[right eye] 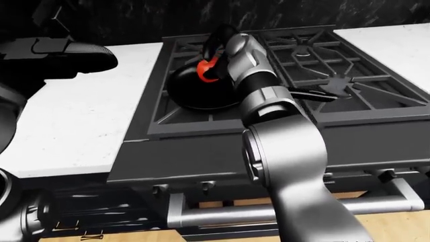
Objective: Pick the tomato from the plate and place it in the pan.
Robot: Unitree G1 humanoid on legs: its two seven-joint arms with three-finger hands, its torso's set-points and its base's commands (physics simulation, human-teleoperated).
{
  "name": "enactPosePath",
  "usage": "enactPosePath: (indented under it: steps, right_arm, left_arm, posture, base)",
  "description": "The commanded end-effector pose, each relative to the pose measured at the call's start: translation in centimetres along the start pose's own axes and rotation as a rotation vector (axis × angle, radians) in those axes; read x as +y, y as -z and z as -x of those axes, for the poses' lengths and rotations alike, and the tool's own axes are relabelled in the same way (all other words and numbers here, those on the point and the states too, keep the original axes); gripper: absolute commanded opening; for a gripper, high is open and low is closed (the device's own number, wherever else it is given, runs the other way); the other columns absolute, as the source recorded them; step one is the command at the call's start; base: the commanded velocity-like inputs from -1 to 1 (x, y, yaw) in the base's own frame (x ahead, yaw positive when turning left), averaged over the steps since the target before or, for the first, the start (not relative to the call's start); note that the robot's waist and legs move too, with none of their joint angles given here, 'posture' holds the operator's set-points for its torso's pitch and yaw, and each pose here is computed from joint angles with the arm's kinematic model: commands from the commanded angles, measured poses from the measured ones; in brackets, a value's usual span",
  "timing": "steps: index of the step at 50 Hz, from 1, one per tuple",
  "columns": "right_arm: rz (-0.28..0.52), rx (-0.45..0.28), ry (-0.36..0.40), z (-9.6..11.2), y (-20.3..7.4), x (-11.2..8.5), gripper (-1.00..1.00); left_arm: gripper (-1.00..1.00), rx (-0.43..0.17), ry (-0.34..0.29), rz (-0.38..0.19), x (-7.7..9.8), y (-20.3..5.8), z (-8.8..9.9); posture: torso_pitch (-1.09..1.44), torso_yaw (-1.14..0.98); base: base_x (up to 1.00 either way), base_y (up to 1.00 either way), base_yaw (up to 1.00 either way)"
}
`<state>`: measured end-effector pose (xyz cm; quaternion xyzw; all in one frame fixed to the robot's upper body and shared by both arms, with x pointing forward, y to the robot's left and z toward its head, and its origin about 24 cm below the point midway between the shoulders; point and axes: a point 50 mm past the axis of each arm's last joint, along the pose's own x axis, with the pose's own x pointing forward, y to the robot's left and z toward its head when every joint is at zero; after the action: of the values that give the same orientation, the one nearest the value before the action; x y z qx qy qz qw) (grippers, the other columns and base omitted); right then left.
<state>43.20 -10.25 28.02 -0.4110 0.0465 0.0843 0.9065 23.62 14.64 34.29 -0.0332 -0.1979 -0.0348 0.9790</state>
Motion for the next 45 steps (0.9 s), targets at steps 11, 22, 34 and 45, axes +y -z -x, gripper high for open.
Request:
enactPosePath:
  steps: [11, 22, 34, 45]
  right_arm:
    - [-0.003, -0.129, 0.183, 0.8, -2.7, -2.4, -1.0]
    - [-0.009, -0.114, 0.17, 0.4, -2.0, -1.4, -1.0]
    - [0.001, -0.107, 0.144, 0.2, -1.7, -0.5, -1.0]
    - [0.008, -0.088, 0.136, 0.1, -1.4, -0.4, -1.0]
  left_arm:
    - [1.0, -0.06, -0.014, 0.016, 0.2, -1.1, 0.1]
    - [1.0, -0.06, -0.011, 0.014, 0.2, -1.0, 0.1]
    - [1.0, -0.059, -0.011, 0.014, 0.1, -1.0, 0.1]
    - [1.0, -0.06, -0.01, 0.012, 0.1, -1.1, 0.1]
  posture:
    - [0.0, 0.0]
    - [0.0, 0.0]
    - [0.0, 0.0]
    - [0.0, 0.0]
  base:
    - [0.0, 0.0, 0.0]
    - [0.0, 0.0, 0.0]
    - [0.0, 0.0, 0.0]
    - [0.0, 0.0, 0.0]
